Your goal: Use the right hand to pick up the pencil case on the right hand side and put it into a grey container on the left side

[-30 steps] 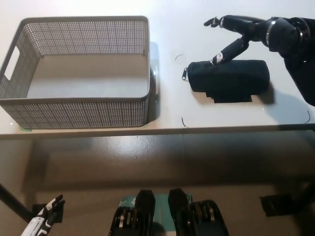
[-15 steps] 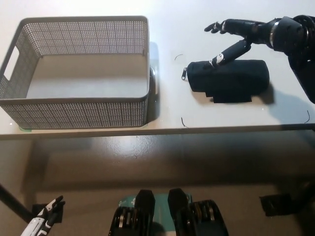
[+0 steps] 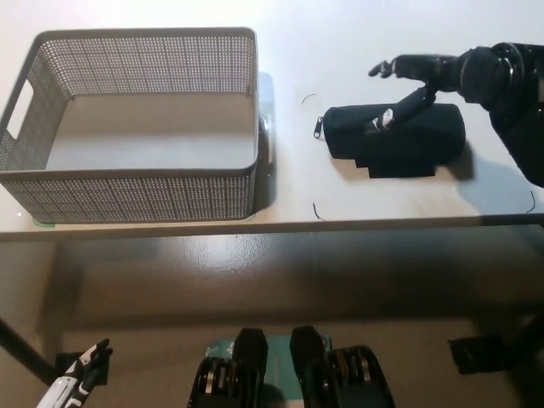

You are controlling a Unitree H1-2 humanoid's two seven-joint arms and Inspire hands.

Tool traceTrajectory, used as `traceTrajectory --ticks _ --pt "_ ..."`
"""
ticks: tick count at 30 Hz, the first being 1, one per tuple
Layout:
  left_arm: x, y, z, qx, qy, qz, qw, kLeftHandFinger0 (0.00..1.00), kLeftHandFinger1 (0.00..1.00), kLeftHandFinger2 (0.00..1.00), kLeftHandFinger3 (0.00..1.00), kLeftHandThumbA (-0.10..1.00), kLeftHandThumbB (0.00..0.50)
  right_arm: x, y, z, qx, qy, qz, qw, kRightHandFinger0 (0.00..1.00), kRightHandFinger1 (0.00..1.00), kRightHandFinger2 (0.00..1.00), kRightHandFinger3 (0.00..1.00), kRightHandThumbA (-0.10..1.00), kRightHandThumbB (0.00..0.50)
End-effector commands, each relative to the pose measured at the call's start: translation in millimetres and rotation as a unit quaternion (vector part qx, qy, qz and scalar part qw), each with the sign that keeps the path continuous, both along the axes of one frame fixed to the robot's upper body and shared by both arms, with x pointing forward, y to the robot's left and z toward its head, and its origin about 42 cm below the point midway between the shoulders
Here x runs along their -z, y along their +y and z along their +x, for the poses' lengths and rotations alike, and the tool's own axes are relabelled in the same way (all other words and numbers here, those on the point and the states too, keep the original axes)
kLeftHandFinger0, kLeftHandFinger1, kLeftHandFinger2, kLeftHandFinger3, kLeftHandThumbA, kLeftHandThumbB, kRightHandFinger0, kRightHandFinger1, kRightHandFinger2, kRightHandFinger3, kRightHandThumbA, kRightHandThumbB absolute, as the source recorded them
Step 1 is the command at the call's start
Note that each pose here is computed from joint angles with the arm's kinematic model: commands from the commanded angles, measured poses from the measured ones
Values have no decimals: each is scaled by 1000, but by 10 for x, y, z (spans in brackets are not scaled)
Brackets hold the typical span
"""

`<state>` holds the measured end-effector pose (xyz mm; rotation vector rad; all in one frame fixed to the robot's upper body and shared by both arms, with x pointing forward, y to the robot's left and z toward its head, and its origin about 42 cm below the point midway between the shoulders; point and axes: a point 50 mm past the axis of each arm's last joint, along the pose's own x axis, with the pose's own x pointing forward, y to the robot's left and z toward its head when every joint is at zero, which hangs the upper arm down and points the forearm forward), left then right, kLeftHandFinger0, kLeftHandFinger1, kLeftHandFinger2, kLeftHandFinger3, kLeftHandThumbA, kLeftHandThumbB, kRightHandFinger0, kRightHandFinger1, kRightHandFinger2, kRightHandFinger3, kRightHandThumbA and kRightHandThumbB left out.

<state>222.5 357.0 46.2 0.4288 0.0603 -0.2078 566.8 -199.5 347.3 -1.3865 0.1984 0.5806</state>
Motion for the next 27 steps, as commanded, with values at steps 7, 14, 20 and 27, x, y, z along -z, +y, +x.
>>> traceTrajectory --ticks 7,14,20,27 --pt "-67 24 3 19 -11 8 1000 1000 1000 1000 1000 1000 393 -28 75 256 26 -54 -33 998 1000 1000 1000 1000 798 500" --pt "-97 -28 44 29 -14 8 999 1000 1000 1000 1000 1000 398 344 116 257 37 -28 -27 999 1000 1000 1000 1000 807 500" --pt "-128 -91 88 40 -19 3 999 1000 1000 1000 1000 1000 419 706 169 192 47 -7 -13 999 1000 1000 1000 1000 777 500" --pt "-194 -121 182 48 -30 5 998 1000 1000 1000 1000 1000 428 946 278 123 47 13 -4 999 1000 1000 1000 1000 725 500"
